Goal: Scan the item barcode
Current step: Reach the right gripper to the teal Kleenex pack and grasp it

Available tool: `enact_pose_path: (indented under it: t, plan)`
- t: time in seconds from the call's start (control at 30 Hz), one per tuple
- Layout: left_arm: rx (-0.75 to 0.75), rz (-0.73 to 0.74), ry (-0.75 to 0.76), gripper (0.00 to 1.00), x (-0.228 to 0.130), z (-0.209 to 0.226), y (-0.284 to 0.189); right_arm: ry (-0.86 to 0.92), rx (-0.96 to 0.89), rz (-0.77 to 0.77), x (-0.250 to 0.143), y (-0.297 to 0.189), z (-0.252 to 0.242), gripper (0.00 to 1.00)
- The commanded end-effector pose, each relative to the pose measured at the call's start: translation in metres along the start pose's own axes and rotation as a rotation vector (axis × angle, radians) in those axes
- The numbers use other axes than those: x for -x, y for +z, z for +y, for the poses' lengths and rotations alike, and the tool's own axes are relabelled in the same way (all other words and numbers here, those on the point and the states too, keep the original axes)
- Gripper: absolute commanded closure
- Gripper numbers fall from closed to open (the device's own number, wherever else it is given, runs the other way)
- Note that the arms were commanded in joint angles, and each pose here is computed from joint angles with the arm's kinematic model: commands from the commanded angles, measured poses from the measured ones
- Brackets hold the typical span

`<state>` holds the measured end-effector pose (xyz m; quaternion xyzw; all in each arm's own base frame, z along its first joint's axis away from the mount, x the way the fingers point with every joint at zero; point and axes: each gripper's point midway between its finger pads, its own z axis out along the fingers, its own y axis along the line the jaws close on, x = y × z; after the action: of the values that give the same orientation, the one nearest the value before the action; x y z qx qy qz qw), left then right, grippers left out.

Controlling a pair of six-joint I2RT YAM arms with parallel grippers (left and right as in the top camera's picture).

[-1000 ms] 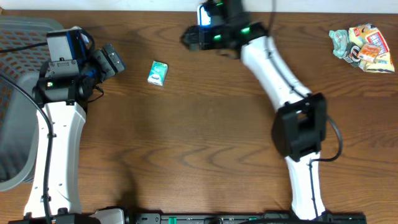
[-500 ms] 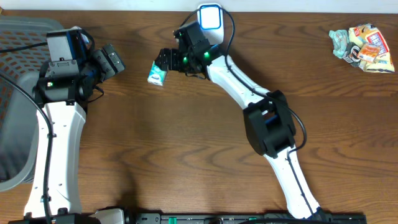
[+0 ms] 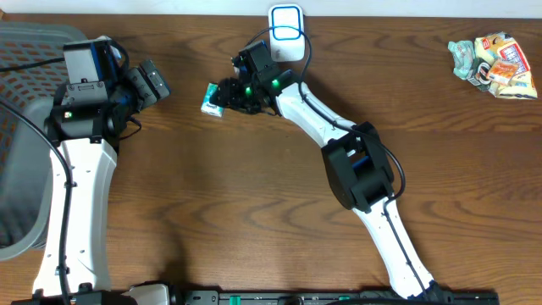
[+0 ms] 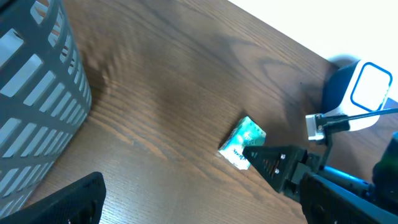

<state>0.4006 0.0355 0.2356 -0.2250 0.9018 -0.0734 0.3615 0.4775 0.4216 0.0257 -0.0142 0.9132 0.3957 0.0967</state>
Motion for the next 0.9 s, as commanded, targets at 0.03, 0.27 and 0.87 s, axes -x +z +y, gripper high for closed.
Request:
enact_pose_path:
  t: [0.03, 0.27, 0.87]
  plan:
    - [0.013, -0.006, 0.002, 0.02, 0.002, 0.002, 0.0, -0.003, 0.0, 0.029, -0.01, 0.011, -0.004, 0.69]
    - [0.013, -0.006, 0.002, 0.02, 0.002, 0.002, 0.0, -0.125, -0.003, 0.021, -0.005, 0.008, -0.008, 0.99]
    - [0.013, -0.006, 0.002, 0.02, 0.002, 0.002, 0.0, -0.104, -0.164, 0.154, -0.006, -0.075, -0.064, 0.99]
